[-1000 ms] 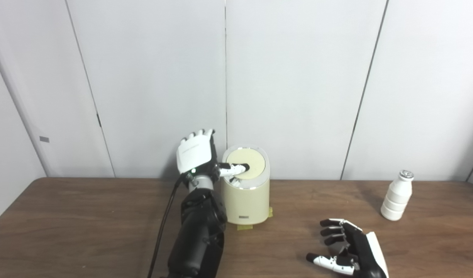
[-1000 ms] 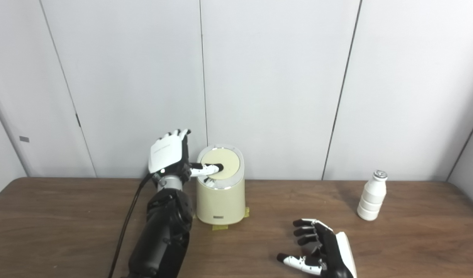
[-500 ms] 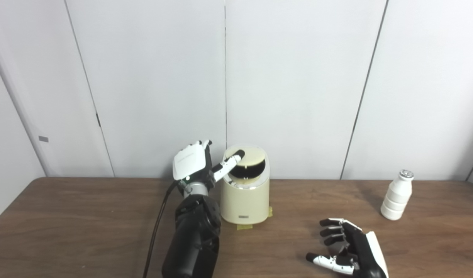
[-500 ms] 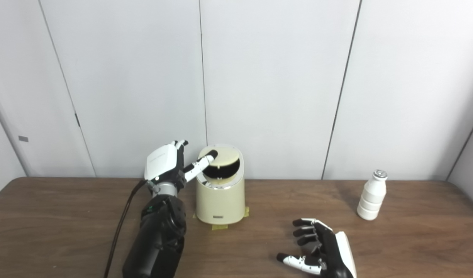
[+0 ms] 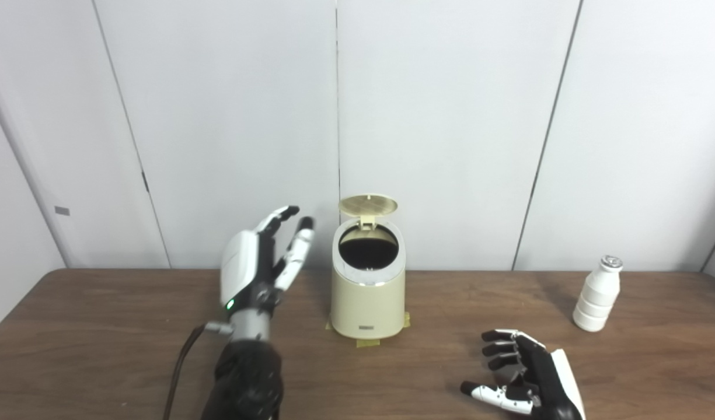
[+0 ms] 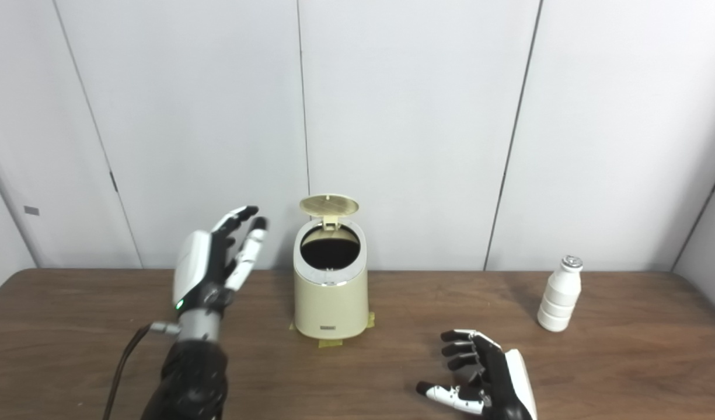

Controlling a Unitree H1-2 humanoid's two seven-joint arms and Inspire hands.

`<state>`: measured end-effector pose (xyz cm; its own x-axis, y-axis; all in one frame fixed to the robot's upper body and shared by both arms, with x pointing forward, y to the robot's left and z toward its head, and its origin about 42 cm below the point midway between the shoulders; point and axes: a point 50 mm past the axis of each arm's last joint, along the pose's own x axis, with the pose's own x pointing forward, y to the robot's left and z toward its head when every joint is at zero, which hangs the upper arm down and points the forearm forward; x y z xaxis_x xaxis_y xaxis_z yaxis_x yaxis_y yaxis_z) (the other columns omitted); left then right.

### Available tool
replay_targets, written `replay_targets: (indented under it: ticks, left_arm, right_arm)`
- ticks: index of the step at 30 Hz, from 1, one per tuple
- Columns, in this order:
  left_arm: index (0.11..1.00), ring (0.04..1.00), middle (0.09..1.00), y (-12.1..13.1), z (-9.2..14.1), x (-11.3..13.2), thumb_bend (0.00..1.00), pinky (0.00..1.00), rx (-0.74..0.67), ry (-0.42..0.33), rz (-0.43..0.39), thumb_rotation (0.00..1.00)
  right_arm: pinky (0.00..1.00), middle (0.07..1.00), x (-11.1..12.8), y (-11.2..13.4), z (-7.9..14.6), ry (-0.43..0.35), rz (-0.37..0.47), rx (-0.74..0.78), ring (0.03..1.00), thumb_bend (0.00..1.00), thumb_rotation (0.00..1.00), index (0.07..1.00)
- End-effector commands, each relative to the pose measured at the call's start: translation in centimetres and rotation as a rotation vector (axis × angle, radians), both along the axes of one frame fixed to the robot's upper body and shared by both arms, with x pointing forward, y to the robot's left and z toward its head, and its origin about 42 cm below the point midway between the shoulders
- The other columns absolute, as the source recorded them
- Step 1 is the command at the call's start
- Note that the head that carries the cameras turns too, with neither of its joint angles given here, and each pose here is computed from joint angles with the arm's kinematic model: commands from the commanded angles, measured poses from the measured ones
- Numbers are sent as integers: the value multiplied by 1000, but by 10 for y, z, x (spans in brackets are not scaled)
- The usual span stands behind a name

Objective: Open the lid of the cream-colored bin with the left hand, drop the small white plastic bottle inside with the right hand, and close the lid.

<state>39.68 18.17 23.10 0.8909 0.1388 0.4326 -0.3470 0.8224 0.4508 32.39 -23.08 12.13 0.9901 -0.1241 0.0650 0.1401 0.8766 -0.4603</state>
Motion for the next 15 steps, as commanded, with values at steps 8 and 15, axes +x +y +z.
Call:
replay_targets:
  ticks: [8,15]
  left_arm:
    - [722,730,743,8,-7,-29,104,617,-254,-176,-112,538]
    - [708,711,728,14,-39,-57,105,607,-241,-110,-142,569]
  right_arm:
    - [428,584,0,2,-4,31,25,-8,532,646,43,634]
    - [428,583,0,3,-5,14,41,2,530,644,40,632]
